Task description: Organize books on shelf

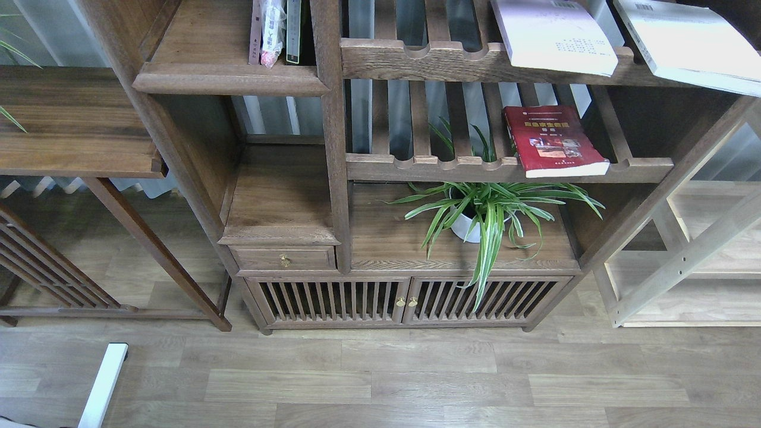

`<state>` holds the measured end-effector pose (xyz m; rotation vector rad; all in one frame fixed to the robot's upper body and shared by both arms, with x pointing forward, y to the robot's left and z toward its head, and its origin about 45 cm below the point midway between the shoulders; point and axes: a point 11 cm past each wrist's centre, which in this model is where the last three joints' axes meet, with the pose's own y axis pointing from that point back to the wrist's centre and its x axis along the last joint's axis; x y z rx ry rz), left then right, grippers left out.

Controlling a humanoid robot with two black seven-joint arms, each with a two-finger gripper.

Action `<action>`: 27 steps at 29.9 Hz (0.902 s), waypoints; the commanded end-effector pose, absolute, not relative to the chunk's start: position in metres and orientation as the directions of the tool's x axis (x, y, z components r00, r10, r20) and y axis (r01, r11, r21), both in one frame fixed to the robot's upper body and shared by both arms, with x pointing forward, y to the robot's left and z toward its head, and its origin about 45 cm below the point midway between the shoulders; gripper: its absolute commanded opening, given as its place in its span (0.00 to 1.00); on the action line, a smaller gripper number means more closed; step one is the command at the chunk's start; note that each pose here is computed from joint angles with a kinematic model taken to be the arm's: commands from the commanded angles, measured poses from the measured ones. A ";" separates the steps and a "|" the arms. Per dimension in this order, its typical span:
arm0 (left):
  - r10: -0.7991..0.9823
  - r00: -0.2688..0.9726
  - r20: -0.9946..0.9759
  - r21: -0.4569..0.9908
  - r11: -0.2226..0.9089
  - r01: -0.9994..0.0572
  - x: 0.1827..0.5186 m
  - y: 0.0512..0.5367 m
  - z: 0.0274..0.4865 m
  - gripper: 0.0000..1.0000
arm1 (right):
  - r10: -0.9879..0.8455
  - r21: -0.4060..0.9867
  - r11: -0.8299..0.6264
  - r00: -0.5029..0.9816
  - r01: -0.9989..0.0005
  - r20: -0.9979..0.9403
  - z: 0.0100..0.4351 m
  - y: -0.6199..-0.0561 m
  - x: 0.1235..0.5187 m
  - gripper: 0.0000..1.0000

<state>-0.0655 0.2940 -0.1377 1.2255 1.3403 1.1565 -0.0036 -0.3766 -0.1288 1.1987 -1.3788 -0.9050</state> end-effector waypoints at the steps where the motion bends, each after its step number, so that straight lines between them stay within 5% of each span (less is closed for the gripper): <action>1: 0.998 -0.049 -0.048 0.994 0.052 0.092 -0.067 0.293 -0.138 0.99 | -0.941 0.929 0.321 0.050 -0.184 0.335 -0.117 -0.414 -0.002 1.00; 27: 0.997 -0.055 -0.048 0.998 0.050 0.035 -0.052 0.293 -0.139 0.99 | -0.940 0.920 0.321 0.040 -0.225 0.338 -0.116 -0.415 0.022 1.00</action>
